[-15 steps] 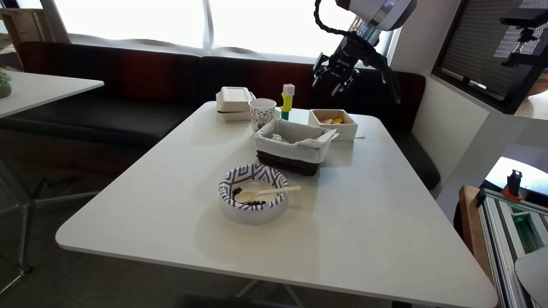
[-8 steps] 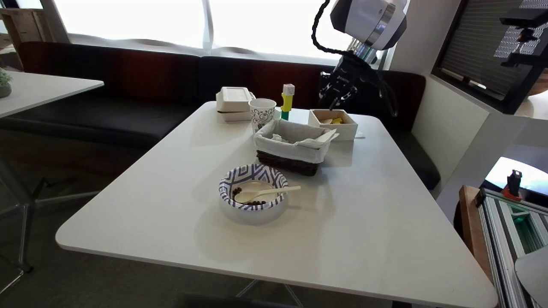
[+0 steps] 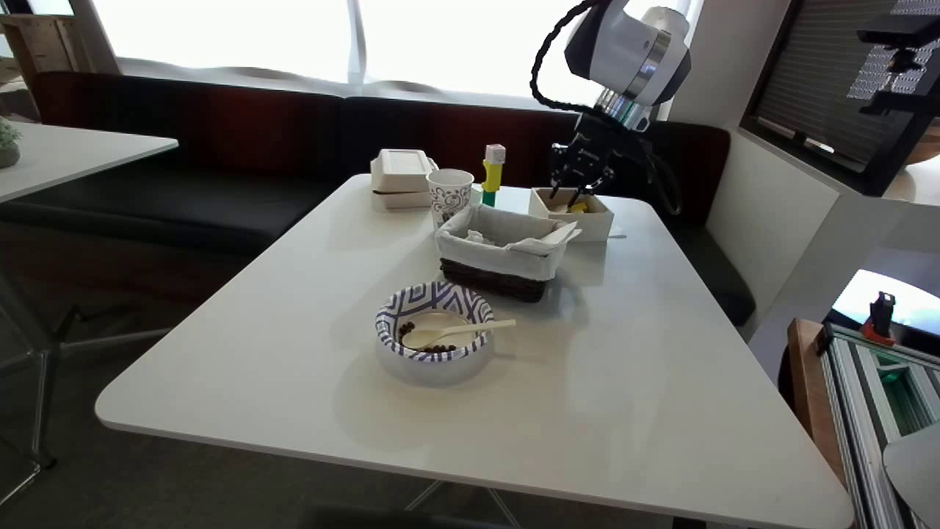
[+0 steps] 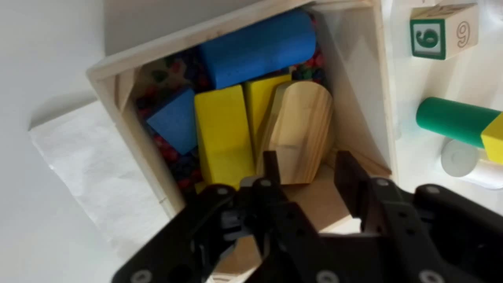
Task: Remove the wooden block from the box and put it in the black and white bowl.
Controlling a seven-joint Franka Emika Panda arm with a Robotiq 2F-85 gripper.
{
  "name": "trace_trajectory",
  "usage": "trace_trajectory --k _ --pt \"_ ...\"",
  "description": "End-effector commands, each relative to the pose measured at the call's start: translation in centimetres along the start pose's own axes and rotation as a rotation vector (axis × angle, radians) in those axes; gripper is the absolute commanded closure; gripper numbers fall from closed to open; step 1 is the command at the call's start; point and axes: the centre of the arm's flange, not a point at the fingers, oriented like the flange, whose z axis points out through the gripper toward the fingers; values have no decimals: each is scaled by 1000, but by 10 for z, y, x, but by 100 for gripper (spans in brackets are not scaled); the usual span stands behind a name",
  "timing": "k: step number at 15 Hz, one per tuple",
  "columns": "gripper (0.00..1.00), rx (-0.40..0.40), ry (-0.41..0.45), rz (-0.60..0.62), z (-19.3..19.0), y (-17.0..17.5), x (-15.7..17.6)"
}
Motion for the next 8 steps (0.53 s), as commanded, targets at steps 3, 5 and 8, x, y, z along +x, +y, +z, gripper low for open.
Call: trace_trajectory --k 3,5,8 --pt "53 -46 -41 65 10 -2 5" --pt "53 -57 -40 73 11 -2 5" --pt "59 -73 -33 83 6 -3 3"
